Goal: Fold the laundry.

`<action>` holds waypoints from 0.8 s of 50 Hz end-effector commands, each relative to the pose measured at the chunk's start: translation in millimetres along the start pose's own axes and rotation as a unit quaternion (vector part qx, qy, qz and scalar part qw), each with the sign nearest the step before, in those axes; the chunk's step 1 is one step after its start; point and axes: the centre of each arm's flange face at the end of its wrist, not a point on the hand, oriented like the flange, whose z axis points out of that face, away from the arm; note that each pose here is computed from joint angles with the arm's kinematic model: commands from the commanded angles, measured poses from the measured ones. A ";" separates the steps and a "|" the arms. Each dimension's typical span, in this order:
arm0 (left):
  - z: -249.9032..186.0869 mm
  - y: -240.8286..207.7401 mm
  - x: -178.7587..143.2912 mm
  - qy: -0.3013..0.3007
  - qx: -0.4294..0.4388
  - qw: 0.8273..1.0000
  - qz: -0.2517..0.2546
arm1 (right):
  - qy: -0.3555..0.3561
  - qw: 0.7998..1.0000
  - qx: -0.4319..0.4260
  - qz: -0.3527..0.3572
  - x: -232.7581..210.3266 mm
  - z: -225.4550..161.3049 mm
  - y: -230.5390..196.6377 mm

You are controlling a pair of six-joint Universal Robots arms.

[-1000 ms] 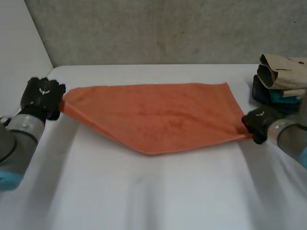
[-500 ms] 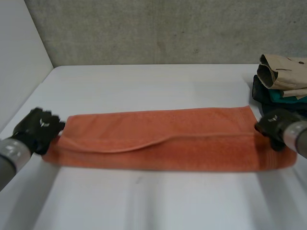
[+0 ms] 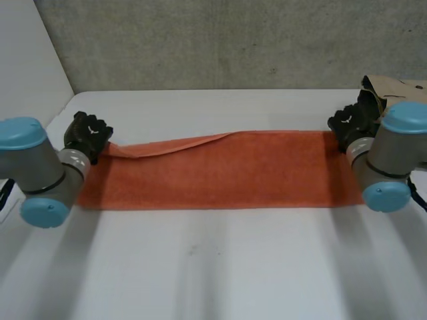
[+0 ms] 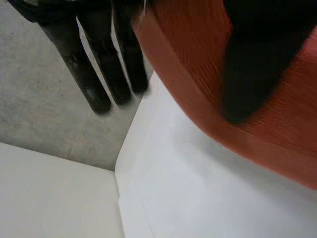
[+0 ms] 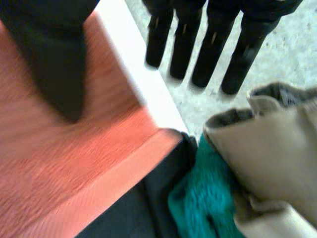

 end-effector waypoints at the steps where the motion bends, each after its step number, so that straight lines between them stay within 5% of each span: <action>1: 4.8 -15.7 13.2 0.002 0.019 1.000 -0.004 | 0.026 0.999 0.032 0.012 -10.4 5.6 -12.6; 12: -17.4 -22.7 -18.7 -0.027 -0.003 0.996 -0.088 | -0.004 0.996 0.024 0.091 11.2 -32.8 -30.0; 24: -81.2 -36.3 -27.7 -0.014 0.005 0.991 -0.136 | -0.122 0.967 -0.119 0.192 33.0 -98.6 7.0; 31: -96.8 -42.6 -19.7 0.012 0.027 0.988 -0.153 | -0.150 0.958 -0.138 0.203 30.6 -106.5 32.5; 40: -95.5 -40.7 -16.5 0.012 0.028 0.988 -0.153 | -0.124 0.969 -0.119 0.176 21.5 -89.4 55.4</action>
